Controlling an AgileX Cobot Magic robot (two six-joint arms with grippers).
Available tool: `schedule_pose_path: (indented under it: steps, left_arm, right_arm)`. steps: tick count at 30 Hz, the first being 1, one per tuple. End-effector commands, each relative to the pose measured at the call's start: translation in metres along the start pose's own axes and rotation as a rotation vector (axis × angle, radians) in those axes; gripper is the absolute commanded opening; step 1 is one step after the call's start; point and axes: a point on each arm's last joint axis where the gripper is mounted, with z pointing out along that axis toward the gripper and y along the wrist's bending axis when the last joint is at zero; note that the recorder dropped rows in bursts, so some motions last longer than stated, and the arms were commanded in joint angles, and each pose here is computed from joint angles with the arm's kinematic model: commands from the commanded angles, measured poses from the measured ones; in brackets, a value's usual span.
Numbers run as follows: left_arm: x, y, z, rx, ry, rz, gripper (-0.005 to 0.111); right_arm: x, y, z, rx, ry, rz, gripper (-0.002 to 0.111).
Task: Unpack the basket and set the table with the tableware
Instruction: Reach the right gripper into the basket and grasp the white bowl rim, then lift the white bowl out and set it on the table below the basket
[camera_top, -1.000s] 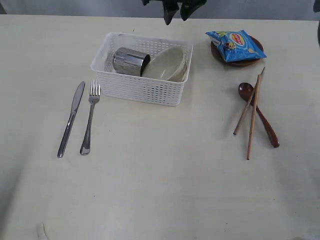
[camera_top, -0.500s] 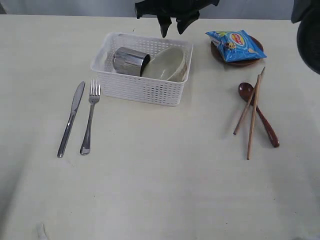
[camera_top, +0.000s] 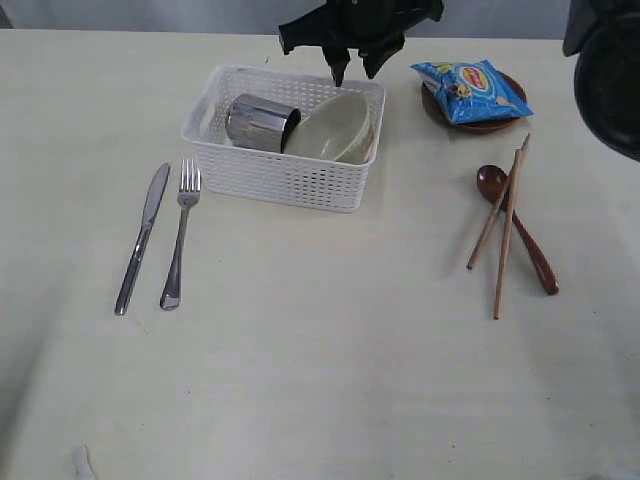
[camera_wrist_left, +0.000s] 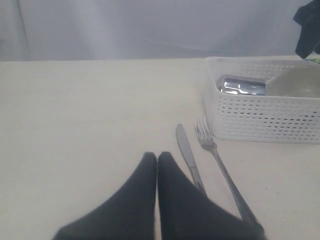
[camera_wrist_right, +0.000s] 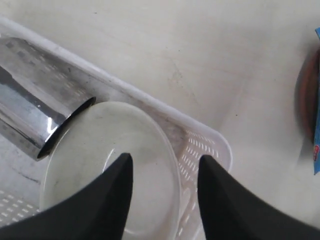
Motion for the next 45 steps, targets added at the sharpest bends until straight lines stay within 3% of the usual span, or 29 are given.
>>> schedule_pose_path:
  steps: [1,15,20,22,25,27,36,42,45]
  left_arm:
    - [0.001,0.000,0.000,0.007,-0.001,0.001,0.000]
    - [0.001,0.000,0.000,0.006,-0.001,0.005,0.000]
    - [0.001,0.000,0.000,0.006,-0.001,0.005,0.000]
    - [0.001,0.000,0.000,0.006,-0.001,0.005,0.000]
    - [0.001,0.000,0.000,0.006,-0.001,0.005,0.000]
    - [0.001,0.000,0.000,0.006,-0.001,0.005,0.000]
    - [0.001,0.000,0.000,0.006,-0.001,0.005,0.000]
    - [0.001,0.000,0.000,0.006,-0.001,0.005,0.000]
    - [0.001,0.000,0.000,0.006,-0.001,0.005,0.000]
  right_arm:
    - [0.001,-0.002,0.010,0.007,0.020,0.009,0.041]
    - [0.011,-0.002,0.026,0.019,0.083,0.001,0.041]
    - [0.021,-0.008,0.040,0.088,0.127,-0.033,0.041]
    - [0.020,-0.012,0.038,0.128,0.114,-0.052,0.036]
    - [0.016,-0.019,0.030,0.195,0.083,-0.077,0.013]
    - [0.014,-0.024,0.024,0.243,0.059,-0.096,0.000]
    - [0.007,-0.034,-0.004,0.326,-0.018,-0.125,-0.001]
    - [-0.005,-0.039,-0.067,0.299,-0.170,-0.104,-0.001]
    - [-0.002,-0.037,-0.104,0.213,-0.233,-0.092,-0.001]
